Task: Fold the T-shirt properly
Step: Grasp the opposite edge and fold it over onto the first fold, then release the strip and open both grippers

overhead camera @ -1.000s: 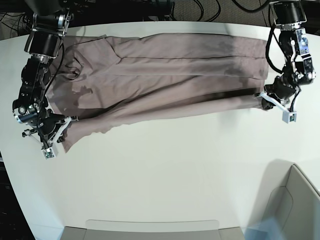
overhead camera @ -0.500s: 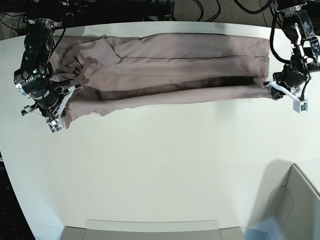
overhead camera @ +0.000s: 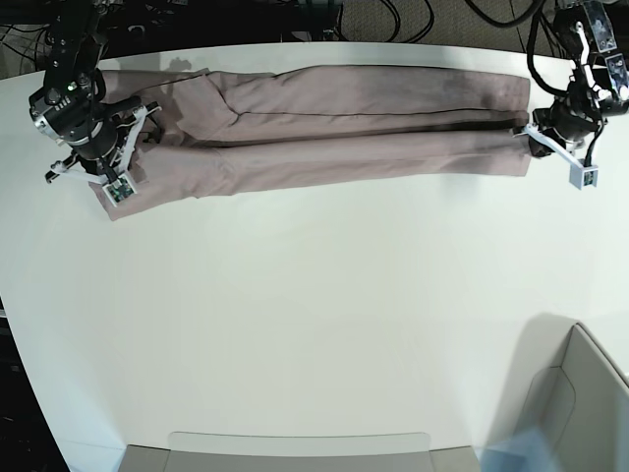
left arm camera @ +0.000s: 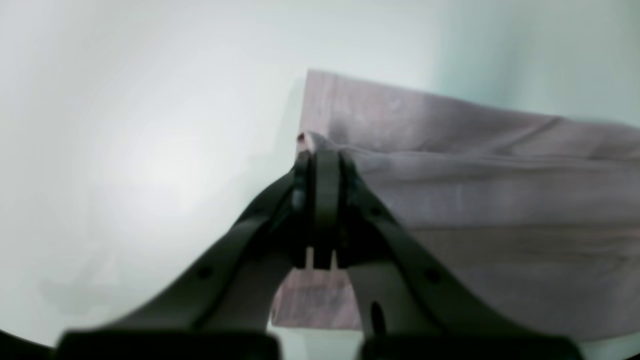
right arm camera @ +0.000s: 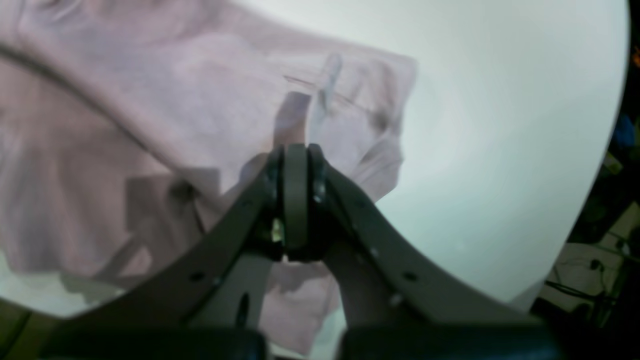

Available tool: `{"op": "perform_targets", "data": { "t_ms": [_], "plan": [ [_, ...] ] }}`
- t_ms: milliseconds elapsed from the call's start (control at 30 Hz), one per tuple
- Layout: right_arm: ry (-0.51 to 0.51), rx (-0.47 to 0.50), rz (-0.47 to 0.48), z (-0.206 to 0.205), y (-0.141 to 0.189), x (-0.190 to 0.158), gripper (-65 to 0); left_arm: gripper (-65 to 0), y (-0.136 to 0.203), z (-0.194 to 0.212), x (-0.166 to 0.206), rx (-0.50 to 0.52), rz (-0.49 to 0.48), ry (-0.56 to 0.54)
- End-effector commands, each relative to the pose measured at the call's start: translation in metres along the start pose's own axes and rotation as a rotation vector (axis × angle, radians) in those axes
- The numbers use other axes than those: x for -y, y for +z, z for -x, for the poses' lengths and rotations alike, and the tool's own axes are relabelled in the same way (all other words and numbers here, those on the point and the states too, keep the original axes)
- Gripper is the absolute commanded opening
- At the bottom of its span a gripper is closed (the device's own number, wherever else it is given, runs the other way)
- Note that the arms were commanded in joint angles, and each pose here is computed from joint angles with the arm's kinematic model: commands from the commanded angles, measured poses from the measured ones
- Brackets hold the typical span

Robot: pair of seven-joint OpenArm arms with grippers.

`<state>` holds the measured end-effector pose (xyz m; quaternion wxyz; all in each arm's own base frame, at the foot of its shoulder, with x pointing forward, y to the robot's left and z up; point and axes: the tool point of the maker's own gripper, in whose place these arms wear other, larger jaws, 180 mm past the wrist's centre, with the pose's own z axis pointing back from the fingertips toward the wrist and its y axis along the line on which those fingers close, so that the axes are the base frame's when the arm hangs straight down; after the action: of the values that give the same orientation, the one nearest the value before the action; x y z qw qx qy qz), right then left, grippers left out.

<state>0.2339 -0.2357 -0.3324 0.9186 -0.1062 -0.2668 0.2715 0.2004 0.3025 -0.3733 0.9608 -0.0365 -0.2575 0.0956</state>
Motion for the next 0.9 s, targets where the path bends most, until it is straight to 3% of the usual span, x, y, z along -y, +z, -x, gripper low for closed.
{"op": "perform_targets", "data": {
  "t_ms": [0,267,567,600,700,867],
  "plan": [
    [0.021,0.007,0.034,0.0,0.006,0.012,-65.0,-65.0,0.008,-0.011,-0.004,0.036,-0.012,-0.018],
    [0.056,-0.063,0.0,0.035,0.013,0.005,-65.0,-65.0,0.015,0.005,-0.001,0.007,-0.021,-0.053],
    [0.055,-0.079,-0.018,0.041,0.011,-0.001,-65.0,-65.0,0.014,0.017,0.002,-0.015,-0.014,-0.035],
    [0.055,-0.079,-0.017,0.041,0.011,-0.001,-65.0,-61.2,0.014,0.017,0.003,-0.014,-0.013,-0.037],
    [0.056,-0.078,-0.019,0.041,0.011,-0.001,-51.9,-47.9,0.016,0.014,0.006,0.002,-0.007,-0.045],
    [0.031,-0.013,-0.086,0.03,0.012,-0.012,-34.8,-46.4,0.021,0.009,0.007,0.062,-0.006,-0.059]
  ]
}}
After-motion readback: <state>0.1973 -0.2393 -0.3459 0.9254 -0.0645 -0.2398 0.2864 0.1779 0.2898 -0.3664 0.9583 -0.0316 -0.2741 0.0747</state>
